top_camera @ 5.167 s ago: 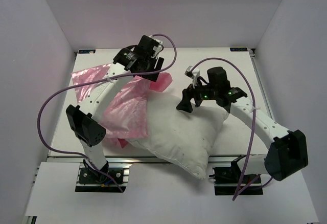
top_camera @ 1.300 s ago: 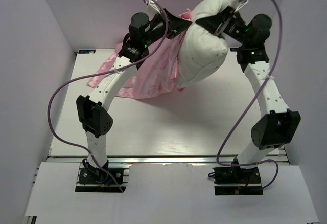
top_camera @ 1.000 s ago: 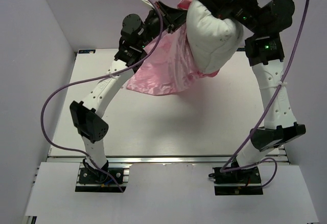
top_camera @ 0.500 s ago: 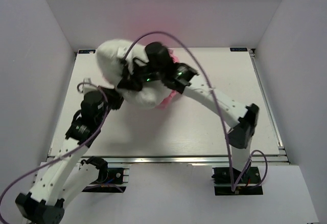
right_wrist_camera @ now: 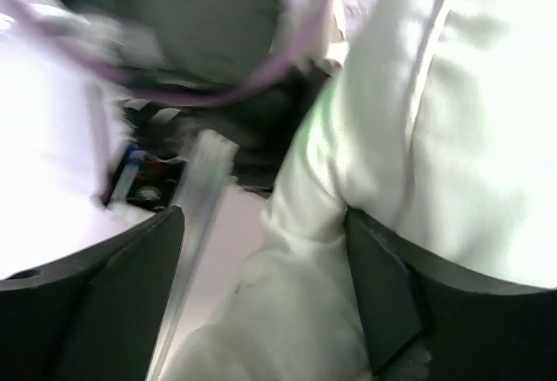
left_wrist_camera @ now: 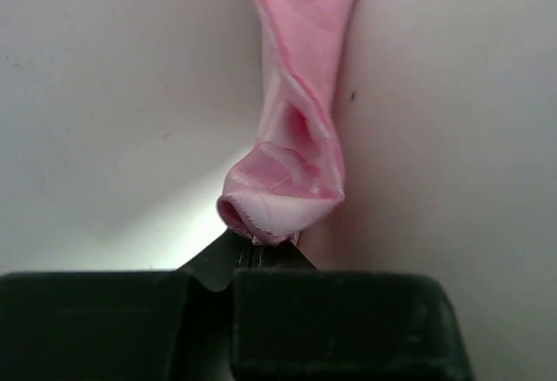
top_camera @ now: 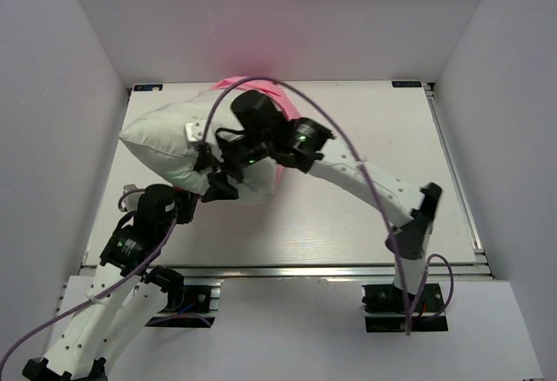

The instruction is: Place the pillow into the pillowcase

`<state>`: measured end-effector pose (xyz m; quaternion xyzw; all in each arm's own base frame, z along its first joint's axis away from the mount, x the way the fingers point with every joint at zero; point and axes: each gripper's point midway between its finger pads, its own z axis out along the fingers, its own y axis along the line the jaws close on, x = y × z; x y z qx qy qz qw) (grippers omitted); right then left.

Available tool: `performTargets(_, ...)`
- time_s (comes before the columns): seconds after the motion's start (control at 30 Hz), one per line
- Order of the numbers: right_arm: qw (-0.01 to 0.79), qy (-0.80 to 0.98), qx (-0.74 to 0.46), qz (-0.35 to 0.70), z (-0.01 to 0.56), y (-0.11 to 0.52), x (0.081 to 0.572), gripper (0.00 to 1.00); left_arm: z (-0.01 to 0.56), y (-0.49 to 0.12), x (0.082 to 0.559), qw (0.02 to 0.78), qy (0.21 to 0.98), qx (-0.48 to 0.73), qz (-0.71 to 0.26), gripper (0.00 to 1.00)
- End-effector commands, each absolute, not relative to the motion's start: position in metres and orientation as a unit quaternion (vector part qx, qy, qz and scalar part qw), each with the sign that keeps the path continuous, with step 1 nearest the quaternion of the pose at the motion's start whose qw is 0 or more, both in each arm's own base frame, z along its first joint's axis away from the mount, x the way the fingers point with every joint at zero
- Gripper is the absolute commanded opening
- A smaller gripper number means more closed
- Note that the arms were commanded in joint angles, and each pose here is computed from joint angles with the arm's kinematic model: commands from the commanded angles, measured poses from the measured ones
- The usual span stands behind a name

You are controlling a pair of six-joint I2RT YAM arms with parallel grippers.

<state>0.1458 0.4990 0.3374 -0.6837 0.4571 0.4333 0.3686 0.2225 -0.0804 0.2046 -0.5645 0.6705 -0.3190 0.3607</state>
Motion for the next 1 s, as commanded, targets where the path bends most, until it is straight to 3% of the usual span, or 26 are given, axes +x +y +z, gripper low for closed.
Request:
performTargets(0.0, 0.425, 0.373, -0.672, 0.478, 0.440, 0.420, 0.123, 0.82, 0.199, -0.067, 0.218, 0.358, 0.632, -0.610, -0.317, 0.00)
performTargets(0.17, 0.484, 0.385, -0.631, 0.469, 0.465, 0.377, 0.134, 0.82, 0.191, -0.068, 0.218, 0.355, 0.630, -0.613, -0.319, 0.00)
performTargets(0.3, 0.526, 0.465, -0.554, 0.448, 0.463, 0.352, 0.192, 0.82, 0.190, -0.070, 0.217, 0.351, 0.632, -0.611, -0.322, 0.00)
performTargets(0.67, 0.551, 0.656, -0.465, 0.223, 0.319, 0.367, 0.396, 0.80, 0.194, -0.071, 0.215, 0.354, 0.629, -0.605, -0.336, 0.00)
performTargets(0.97, 0.567, 0.666, -0.460, 0.155, 0.286, 0.377, 0.452, 0.78, 0.200, -0.068, 0.215, 0.363, 0.623, -0.603, -0.343, 0.00)
